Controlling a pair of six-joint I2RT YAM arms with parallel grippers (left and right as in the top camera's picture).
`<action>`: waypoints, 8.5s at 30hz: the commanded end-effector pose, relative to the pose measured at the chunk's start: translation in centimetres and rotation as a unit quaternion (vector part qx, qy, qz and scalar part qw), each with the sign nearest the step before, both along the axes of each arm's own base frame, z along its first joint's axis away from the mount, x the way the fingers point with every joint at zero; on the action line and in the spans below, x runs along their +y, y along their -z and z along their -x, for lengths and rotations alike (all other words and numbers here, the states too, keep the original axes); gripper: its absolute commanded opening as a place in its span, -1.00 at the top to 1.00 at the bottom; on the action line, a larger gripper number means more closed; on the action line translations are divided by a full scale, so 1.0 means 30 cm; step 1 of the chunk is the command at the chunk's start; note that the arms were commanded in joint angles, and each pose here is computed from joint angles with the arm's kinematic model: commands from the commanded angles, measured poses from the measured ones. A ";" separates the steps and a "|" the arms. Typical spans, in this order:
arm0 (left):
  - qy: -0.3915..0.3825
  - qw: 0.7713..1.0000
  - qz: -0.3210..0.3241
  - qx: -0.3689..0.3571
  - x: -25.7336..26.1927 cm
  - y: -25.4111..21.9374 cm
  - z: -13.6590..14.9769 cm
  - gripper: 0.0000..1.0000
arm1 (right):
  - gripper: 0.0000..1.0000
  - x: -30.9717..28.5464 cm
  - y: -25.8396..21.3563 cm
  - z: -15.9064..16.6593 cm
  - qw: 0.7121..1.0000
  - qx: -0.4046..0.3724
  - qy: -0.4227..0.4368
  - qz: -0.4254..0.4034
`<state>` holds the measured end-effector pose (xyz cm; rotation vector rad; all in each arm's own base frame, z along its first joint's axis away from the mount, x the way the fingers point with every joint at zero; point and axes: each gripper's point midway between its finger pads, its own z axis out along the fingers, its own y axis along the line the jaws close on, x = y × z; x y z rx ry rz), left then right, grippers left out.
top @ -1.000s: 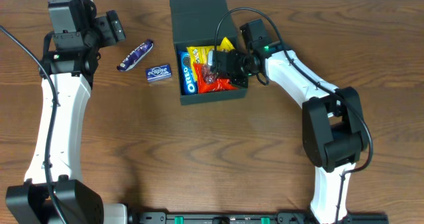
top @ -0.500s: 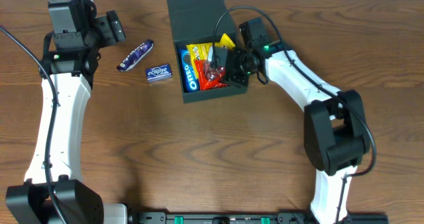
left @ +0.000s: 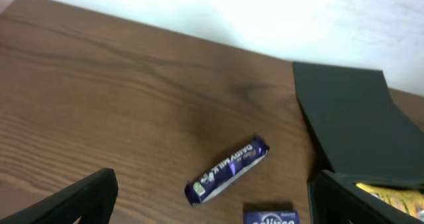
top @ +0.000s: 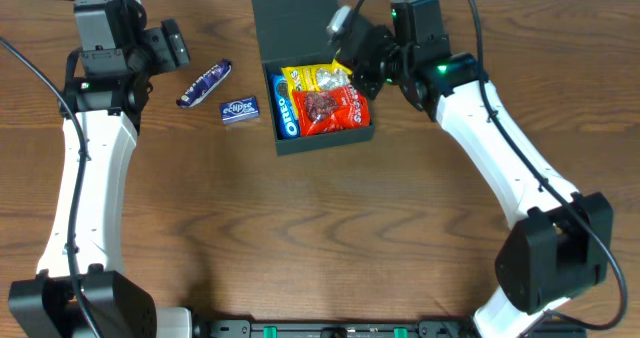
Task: Pack container
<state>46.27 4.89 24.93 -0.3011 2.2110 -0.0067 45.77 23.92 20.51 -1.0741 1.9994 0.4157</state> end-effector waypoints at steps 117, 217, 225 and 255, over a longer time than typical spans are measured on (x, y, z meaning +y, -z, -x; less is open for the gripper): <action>0.124 0.979 -0.017 0.164 -0.054 0.655 -0.144 0.88 | -0.20 -0.354 0.068 -0.052 0.922 0.244 0.291 -0.079; -0.355 0.831 0.348 0.248 -0.369 0.794 0.033 -0.94 | -0.68 -0.346 -0.006 -0.067 0.932 0.206 0.283 -0.089; -0.376 0.818 0.350 0.259 -0.371 0.857 0.041 -0.72 | -0.72 -0.346 -0.006 -0.067 0.932 0.206 0.284 -0.089; -0.357 0.834 0.314 0.279 -0.291 0.874 0.069 0.12 | -0.76 -0.349 0.006 -0.052 0.930 0.216 0.285 -0.084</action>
